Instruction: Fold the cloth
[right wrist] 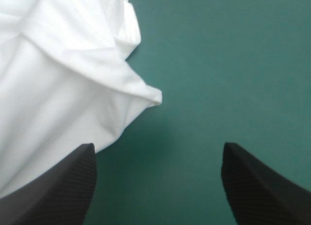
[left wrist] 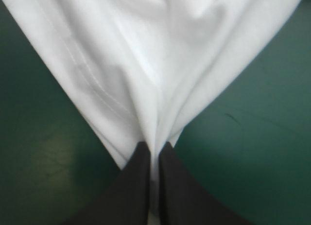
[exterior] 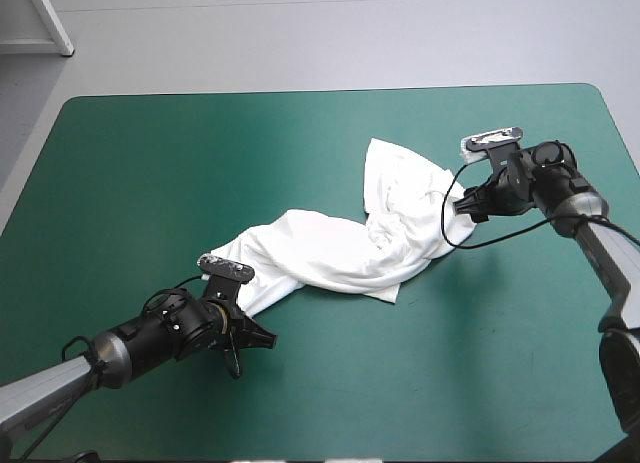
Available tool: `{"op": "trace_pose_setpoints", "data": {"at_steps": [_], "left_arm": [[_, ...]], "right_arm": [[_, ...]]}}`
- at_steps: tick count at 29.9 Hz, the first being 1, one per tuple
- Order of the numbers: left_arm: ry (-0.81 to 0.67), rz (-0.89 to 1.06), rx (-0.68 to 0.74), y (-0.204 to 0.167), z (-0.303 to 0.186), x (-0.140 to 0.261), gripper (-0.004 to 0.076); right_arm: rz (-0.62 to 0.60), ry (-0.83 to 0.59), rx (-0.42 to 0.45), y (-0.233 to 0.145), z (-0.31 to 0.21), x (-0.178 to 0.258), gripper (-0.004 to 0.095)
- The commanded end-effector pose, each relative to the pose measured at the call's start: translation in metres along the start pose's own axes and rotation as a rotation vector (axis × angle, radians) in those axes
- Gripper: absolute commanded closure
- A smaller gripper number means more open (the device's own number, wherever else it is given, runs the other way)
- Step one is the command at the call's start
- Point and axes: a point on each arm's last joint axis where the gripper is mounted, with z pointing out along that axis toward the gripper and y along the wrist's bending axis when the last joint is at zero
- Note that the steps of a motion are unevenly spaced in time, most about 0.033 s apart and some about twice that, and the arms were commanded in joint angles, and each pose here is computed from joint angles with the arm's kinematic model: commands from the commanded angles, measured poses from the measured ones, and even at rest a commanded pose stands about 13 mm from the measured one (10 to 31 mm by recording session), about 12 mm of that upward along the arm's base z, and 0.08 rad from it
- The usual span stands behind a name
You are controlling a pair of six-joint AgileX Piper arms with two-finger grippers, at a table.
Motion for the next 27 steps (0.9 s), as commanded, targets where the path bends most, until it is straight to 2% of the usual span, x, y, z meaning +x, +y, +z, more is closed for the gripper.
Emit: {"op": "trace_pose_setpoints", "data": {"at_steps": [1, 6, 11, 15, 17, 22, 27], "left_arm": [[0.11, -0.076, 0.004, -0.001, 0.009, 0.015, 0.073], [0.117, -0.099, 0.018, -0.002, 0.008, 0.015, 0.0731], [0.118, -0.108, 0.024, -0.003, 0.008, 0.015, 0.073], [0.119, -0.109, 0.025, -0.003, 0.008, 0.015, 0.0731], [0.119, -0.109, 0.025, -0.003, 0.008, 0.015, 0.0731], [0.107, -0.103, 0.023, -0.003, 0.008, 0.013, 0.0731], [0.044, -0.068, 0.005, -0.003, -0.007, -0.004, 0.0732]], "right_arm": [[0.053, -0.071, -0.026, -0.023, 0.001, -0.015, 0.0239], [0.158, -0.046, -0.148, -0.042, 0.037, -0.014, 0.0239], [0.168, -0.049, -0.232, -0.038, 0.061, -0.014, 0.0258], [0.171, -0.019, -0.274, -0.032, 0.076, -0.012, 0.042], [0.17, -0.005, -0.286, -0.028, 0.08, -0.011, 0.0545], [0.148, -0.017, -0.294, -0.027, 0.078, -0.012, 0.0927], [0.142, -0.088, -0.28, -0.03, 0.047, -0.019, 0.0923]]}}
